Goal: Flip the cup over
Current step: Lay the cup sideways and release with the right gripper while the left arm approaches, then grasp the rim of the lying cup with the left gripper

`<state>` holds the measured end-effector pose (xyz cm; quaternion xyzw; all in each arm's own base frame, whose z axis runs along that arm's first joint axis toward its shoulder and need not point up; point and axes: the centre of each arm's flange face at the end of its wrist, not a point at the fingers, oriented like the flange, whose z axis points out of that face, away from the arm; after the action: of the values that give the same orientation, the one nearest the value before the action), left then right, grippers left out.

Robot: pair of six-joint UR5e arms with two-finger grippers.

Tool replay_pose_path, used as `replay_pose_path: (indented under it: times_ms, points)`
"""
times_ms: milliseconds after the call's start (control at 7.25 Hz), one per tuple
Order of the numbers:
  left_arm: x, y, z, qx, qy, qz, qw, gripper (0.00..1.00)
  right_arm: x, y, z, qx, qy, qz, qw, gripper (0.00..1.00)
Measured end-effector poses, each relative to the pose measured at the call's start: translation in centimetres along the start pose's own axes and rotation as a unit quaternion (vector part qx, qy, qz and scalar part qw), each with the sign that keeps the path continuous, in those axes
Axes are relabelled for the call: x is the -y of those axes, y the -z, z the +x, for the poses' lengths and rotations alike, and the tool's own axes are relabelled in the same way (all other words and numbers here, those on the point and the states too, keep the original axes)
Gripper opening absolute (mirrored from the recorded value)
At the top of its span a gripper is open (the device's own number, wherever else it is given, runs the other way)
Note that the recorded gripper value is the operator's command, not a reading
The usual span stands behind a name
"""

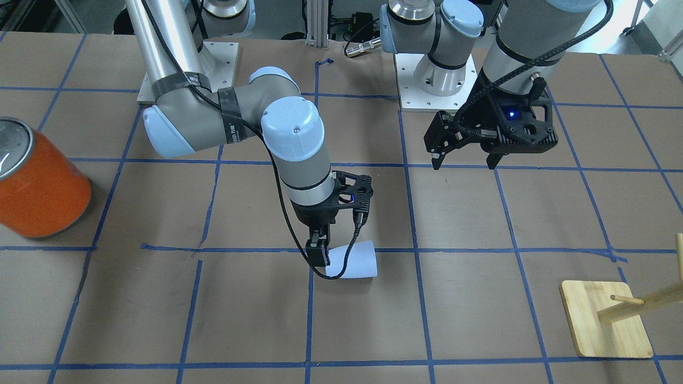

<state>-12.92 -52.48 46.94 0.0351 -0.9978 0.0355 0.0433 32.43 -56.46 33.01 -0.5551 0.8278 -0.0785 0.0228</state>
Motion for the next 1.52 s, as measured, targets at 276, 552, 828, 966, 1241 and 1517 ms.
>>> replay_pose_path:
  times_ms: [276,552,828,966,1241,1517]
  points:
    - [0.6,-2.8,0.1,-0.043,0.007,-0.014,0.999,1.0,-8.2,5.3,3.9,0.034,-0.151,-0.047,0.9869,1.0]
    - [1.3,-7.6,0.0,-0.093,0.011,-0.003,0.9956,1.0,-15.8,11.2,5.8,0.035,-0.307,-0.073,0.9483,1.0]
    - [1.7,-11.4,-0.3,-0.171,0.028,-0.018,0.9848,1.0,-18.4,14.8,5.8,-0.011,-0.434,-0.091,0.8962,1.0]
    - [2.1,-13.3,-0.4,-0.197,0.035,-0.029,0.9794,1.0,-18.8,15.6,5.8,-0.034,-0.48,-0.099,0.8707,1.0]
    - [1.4,-19.3,-0.5,-0.233,0.04,-0.033,0.9711,1.0,-19.0,17.8,4.8,-0.058,-0.541,-0.095,0.8335,1.0]
    - [0.4,-23.4,-0.4,-0.267,0.043,-0.036,0.9621,1.0,-18.9,19.0,4.9,-0.069,-0.555,-0.081,0.8249,1.0]
